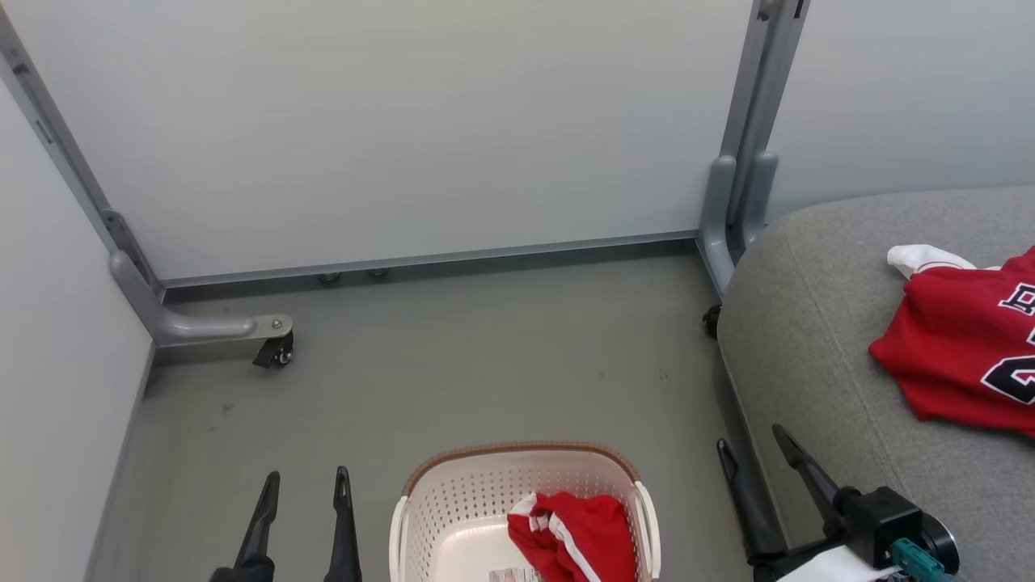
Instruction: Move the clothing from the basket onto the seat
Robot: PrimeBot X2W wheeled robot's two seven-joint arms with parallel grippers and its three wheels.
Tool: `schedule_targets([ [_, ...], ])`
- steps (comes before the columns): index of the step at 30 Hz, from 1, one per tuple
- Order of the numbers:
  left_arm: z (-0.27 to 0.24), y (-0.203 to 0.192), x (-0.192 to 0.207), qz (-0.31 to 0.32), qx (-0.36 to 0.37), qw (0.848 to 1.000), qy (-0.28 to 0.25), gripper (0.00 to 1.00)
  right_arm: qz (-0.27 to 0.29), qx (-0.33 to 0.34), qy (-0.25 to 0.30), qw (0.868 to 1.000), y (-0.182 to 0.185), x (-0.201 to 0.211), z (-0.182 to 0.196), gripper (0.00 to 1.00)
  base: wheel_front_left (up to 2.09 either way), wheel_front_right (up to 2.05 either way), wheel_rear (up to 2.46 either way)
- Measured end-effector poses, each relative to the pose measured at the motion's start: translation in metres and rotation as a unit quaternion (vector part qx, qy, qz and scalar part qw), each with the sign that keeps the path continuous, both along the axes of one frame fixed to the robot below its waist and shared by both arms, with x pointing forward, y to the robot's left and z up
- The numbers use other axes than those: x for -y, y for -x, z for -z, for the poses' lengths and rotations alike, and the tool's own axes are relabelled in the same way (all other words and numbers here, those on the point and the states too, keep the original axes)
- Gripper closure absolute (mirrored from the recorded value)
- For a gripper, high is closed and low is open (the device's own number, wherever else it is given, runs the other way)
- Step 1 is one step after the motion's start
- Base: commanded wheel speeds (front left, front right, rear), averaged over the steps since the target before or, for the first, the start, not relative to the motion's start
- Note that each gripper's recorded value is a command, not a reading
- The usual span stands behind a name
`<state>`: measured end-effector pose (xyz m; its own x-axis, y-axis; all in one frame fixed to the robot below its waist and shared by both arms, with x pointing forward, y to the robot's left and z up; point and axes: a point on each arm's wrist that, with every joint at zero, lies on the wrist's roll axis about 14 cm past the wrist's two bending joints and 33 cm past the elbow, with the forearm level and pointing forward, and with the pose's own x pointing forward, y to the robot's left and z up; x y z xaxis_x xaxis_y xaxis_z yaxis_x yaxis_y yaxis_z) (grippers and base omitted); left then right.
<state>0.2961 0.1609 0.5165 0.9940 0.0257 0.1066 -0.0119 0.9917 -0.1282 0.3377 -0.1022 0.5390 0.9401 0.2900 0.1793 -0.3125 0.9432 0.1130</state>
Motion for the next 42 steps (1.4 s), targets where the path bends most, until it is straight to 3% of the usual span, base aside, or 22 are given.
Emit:
schedule_targets([
  [42,0.001,0.011,0.013,0.035,0.006,0.999,-0.017,0.0,0.033,-0.002,0.001,0.999,0.018,0.018,0.005,0.0,0.0,0.0,0.0],
])
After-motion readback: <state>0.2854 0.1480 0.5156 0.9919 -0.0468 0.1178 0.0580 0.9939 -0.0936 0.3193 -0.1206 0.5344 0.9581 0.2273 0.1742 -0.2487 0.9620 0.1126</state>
